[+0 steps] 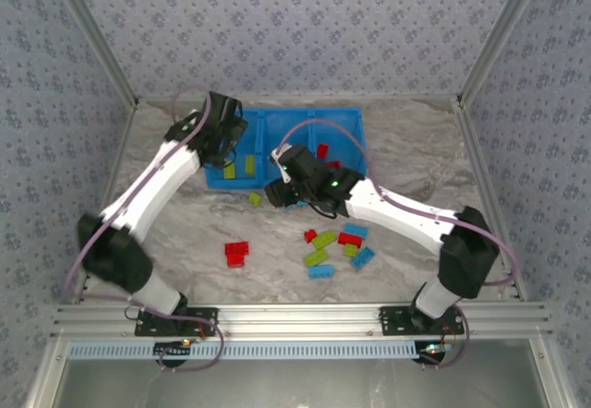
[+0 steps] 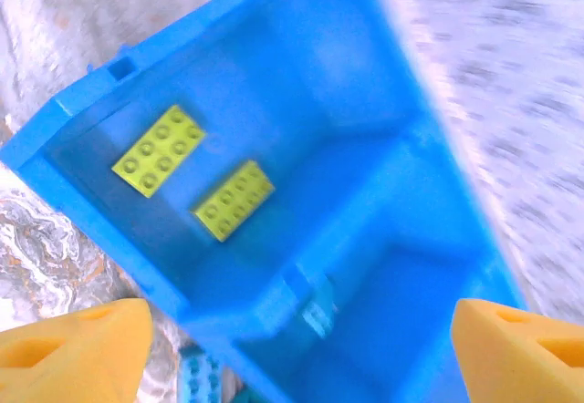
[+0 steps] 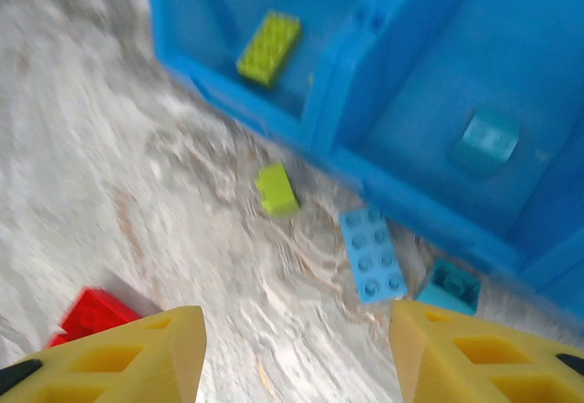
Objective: Sort the legos into containers by color
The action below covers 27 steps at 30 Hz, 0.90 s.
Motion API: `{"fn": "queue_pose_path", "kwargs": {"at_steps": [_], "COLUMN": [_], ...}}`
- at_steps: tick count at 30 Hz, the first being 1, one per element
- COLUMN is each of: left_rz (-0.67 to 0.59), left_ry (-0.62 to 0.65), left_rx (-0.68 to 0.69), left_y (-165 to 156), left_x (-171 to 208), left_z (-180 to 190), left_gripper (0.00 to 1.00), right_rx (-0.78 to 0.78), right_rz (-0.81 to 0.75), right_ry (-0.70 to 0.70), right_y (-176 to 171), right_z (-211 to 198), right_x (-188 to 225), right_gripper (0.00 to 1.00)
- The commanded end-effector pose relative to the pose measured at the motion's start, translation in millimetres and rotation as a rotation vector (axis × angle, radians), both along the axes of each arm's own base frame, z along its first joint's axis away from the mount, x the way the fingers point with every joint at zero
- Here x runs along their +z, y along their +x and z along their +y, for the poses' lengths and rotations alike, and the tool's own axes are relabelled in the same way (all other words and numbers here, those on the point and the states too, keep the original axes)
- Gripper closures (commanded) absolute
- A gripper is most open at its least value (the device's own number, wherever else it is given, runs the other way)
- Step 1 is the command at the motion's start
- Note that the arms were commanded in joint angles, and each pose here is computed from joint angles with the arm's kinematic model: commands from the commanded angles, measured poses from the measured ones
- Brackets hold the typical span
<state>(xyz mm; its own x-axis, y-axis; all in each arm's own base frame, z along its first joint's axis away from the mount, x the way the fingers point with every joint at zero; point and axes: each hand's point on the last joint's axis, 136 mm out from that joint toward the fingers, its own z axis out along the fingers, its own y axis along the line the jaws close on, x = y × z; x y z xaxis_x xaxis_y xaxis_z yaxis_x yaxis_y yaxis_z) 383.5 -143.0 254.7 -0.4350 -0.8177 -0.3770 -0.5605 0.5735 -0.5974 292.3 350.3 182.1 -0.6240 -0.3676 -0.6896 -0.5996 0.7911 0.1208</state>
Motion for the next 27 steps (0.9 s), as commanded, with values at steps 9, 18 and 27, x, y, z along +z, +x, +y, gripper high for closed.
{"fn": "queue_pose_path", "kwargs": {"at_steps": [9,18,27], "left_rz": [-0.217,-0.36,-0.402], "left_ry": [0.228,0.172,0.163], "left_rx": [-0.771,-0.942,-0.943], "left_y": [-159,-206,-205], "left_x": [13,3,11], "left_z": [-18,-35,-38], "left_gripper": [0.15,0.15,0.15], "right_rx": [-0.031,-0.065,-0.063], "right_rz": [0.165,0.161,0.185], "right_ry": [-0.233,-0.352,-0.387], "right_y": [15,42,54], "right_z": [0,-8,-7], "right_x": [-87,-121,-142], "right_gripper": [0.42,0.41,0.43]}}
